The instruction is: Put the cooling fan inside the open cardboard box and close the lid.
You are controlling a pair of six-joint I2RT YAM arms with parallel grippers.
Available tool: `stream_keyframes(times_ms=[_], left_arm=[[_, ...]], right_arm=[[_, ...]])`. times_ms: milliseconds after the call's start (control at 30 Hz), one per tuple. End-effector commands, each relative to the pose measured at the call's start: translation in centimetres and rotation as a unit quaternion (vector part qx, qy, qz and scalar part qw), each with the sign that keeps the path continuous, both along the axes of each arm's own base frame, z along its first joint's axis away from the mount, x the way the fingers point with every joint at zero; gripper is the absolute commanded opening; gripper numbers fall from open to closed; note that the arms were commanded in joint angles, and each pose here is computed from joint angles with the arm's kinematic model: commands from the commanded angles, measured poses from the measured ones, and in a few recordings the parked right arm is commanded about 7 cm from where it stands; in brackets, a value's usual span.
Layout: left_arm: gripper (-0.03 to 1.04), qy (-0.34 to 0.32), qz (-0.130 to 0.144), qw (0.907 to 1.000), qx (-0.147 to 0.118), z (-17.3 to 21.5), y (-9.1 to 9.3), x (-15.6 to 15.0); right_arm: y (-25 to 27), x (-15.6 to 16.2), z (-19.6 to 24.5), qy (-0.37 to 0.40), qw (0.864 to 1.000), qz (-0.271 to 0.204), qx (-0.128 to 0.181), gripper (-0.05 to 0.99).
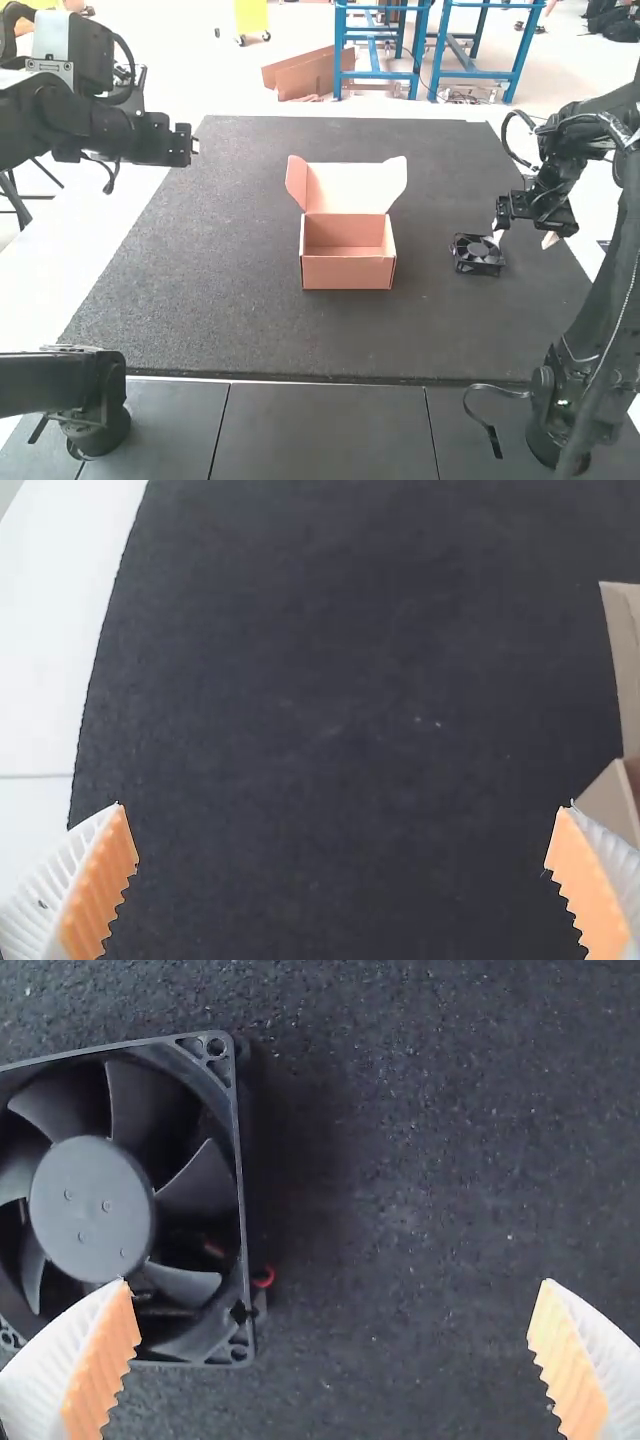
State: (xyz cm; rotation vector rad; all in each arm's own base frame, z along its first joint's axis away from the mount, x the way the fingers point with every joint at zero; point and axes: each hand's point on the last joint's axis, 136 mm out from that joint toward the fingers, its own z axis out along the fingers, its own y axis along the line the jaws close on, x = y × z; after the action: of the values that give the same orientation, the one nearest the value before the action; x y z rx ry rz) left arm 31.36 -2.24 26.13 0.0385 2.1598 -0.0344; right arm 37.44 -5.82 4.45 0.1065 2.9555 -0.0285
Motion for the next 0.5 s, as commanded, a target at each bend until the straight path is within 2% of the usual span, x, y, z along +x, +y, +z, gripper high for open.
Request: stream_keyframes(times_ms=[0, 233, 467], left_arm=[[0.97, 0.006, 0.0, 1.0, -0.004, -0.5, 0.0, -0.2], [0.97, 0.01, 0.002, 0.9999, -0.004, -0.8, 0.1, -0.2], [0.97, 0.013, 0.003, 0.9999, -0.003, -1.1, 0.2, -0.3]], right_arm=[[-0.3, 1.0, 0.4, -0.014, 1.0, -0.003, -0.001, 0.9], [-1.2, 1.7, -0.4, -0.018, 1.0, -0.007, -0.024, 0.9], [-1.1, 1.8, -1.6, -0.007, 1.0, -0.006, -0.023, 0.9]])
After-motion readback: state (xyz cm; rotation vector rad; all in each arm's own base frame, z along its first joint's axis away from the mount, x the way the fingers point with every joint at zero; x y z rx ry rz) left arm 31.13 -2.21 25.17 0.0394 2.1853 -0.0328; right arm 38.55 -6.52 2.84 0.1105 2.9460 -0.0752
